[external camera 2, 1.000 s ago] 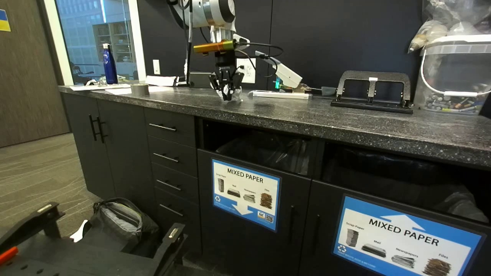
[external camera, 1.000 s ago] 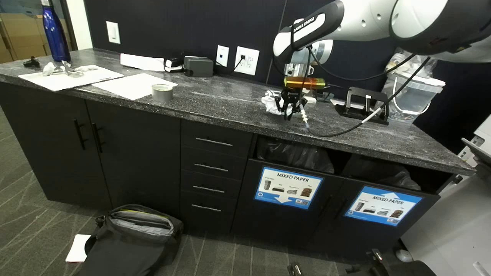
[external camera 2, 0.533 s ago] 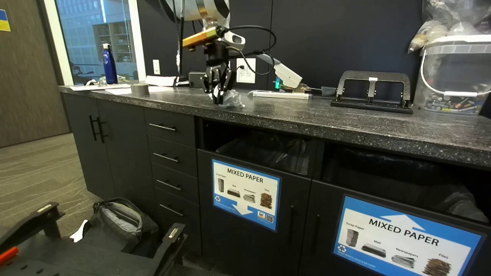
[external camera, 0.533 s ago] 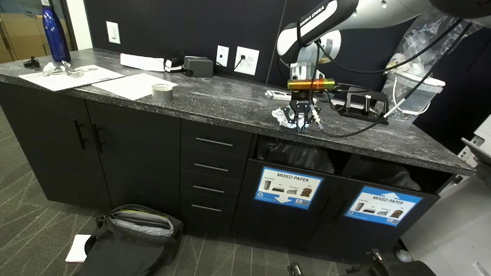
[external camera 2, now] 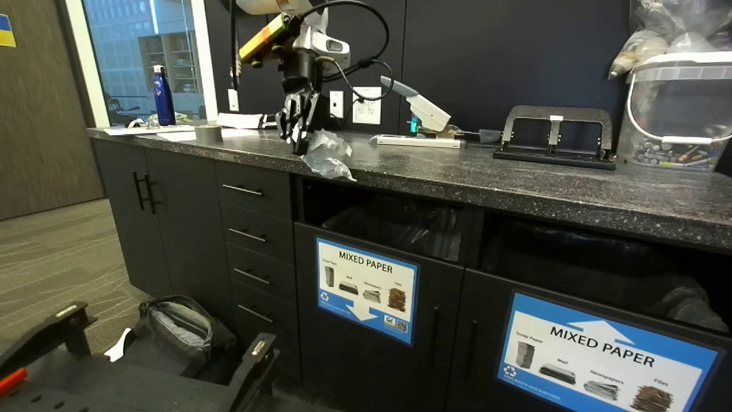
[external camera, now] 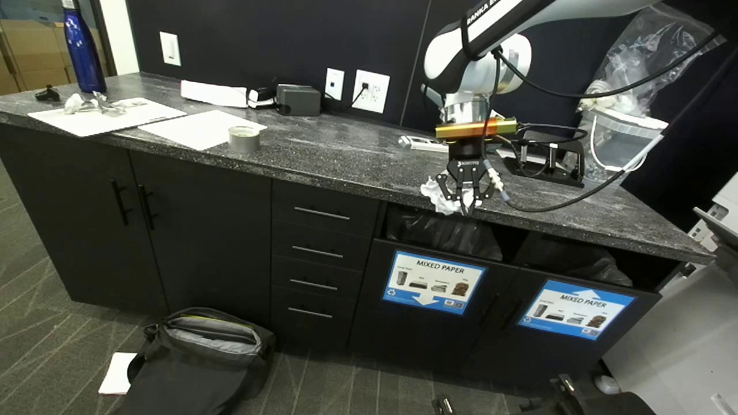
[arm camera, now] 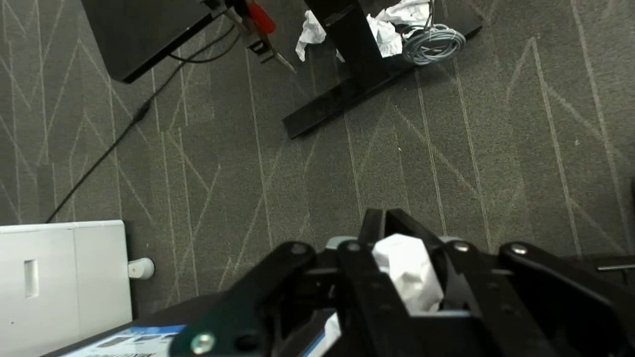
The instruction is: Pick the papers on the counter and put them in the recycle bin
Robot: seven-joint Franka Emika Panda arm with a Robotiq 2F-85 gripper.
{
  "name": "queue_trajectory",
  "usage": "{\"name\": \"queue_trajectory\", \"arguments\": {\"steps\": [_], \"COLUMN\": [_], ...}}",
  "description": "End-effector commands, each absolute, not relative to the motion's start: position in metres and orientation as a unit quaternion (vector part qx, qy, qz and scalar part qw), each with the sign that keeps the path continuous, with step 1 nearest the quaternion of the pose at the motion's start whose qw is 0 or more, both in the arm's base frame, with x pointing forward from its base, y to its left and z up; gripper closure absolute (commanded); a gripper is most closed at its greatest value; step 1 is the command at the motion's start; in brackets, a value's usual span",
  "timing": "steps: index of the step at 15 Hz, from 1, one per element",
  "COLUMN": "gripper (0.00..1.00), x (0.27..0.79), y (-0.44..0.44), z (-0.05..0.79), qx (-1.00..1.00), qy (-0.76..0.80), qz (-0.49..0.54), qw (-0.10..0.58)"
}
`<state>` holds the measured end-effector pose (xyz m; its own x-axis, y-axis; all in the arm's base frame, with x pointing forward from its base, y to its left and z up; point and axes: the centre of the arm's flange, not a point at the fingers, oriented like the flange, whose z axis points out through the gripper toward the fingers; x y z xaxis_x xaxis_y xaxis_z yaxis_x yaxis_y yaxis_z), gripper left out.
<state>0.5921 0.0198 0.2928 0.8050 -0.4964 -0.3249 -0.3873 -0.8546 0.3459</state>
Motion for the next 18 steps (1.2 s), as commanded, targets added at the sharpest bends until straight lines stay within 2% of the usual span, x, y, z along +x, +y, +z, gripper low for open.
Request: {"name": "queue_trajectory", "arguments": {"steps": [1, 6, 11, 18], "gripper": [0.88, 0.86, 0.84, 0.85], "x": [0.558, 0.54, 0.532, 0.548], "y": [0.0, -0.032, -0.063, -0.09], "z": [0.275, 0.216, 0.157, 0.097], "qx": [0.945, 0.957, 0.982, 0.991], "qy": [-0.243, -0.233, -0.169, -0.102], "qz": [-0.193, -0.16, -0.082, 0.063], "qw": [0.105, 0.062, 0.031, 0.052]}}
